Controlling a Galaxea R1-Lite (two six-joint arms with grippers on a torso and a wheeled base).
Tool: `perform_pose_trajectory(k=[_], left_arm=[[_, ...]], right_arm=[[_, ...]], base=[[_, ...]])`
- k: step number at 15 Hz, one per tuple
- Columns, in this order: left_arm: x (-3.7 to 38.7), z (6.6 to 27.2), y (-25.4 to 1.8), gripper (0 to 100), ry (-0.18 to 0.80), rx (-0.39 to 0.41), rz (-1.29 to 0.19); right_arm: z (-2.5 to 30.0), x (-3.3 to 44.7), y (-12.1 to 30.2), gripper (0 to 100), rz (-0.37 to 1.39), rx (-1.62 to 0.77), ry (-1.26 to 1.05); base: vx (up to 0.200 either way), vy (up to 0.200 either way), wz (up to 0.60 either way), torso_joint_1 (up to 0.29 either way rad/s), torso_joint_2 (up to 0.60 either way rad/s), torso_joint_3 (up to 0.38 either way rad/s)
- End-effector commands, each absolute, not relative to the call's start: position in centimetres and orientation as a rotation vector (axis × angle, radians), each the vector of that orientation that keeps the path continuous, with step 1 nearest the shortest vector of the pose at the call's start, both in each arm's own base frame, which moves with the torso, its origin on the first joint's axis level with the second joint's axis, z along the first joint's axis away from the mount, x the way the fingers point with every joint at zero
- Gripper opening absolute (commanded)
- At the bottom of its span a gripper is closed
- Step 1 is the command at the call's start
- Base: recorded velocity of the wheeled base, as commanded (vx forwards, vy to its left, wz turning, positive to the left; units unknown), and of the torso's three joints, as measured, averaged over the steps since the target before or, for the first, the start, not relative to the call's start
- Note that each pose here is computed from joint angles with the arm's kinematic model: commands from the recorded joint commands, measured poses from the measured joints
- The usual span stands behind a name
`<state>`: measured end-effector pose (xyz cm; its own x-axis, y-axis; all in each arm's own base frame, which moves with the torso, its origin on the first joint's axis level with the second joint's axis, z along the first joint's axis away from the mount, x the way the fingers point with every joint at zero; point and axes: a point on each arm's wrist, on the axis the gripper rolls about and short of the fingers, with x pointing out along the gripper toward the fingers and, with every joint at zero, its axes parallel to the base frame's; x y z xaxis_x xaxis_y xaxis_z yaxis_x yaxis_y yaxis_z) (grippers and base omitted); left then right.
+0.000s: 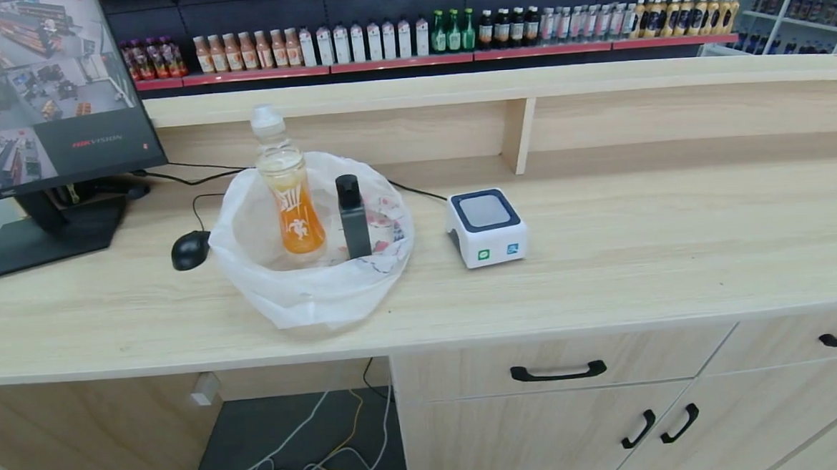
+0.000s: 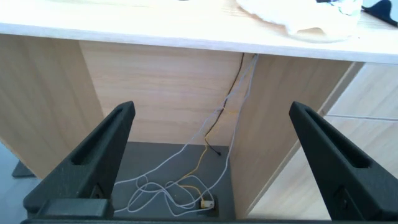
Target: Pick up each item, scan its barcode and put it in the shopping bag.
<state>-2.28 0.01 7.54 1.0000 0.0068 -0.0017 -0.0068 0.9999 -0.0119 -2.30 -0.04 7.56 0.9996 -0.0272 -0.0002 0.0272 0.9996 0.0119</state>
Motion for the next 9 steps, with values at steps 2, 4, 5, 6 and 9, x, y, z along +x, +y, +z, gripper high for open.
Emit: perform_pose_trajectory(k=[2, 4, 5, 6, 9], left_arm=[[-2.28, 7.53, 0.01, 100, 0.001, -0.011, 0.008], [-2.28, 7.55, 0.01, 100, 0.000, -0.012, 0.008], [-2.28, 7.55, 0.01, 100, 0.000, -0.012, 0.008], [-2.28, 7.55, 0.01, 100, 0.000, -0.012, 0.008], [-2.28, 7.55, 0.01, 100, 0.000, -0.012, 0.008]], right_arm=[[7.56, -2.28, -0.03, 100, -0.028, 0.009, 0.003], [7.56, -2.28, -0.03, 100, -0.028, 0.006, 0.003], [7.56, -2.28, -0.03, 100, -0.028, 0.006, 0.003], [7.56, -2.28, -0.03, 100, -0.026, 0.006, 0.003], [7.58, -2.28, -0.03, 100, -0.028, 0.017, 0.001]], base=[[0.000, -0.200, 0.00, 0.000, 0.00, 0.005], [0.000, -0.100, 0.00, 0.001, 0.00, 0.001], [0.000, 0.000, 0.00, 0.000, 0.00, 0.000], [0.000, 0.000, 0.00, 0.000, 0.00, 0.000], [0.000, 0.000, 0.00, 0.000, 0.00, 0.000]])
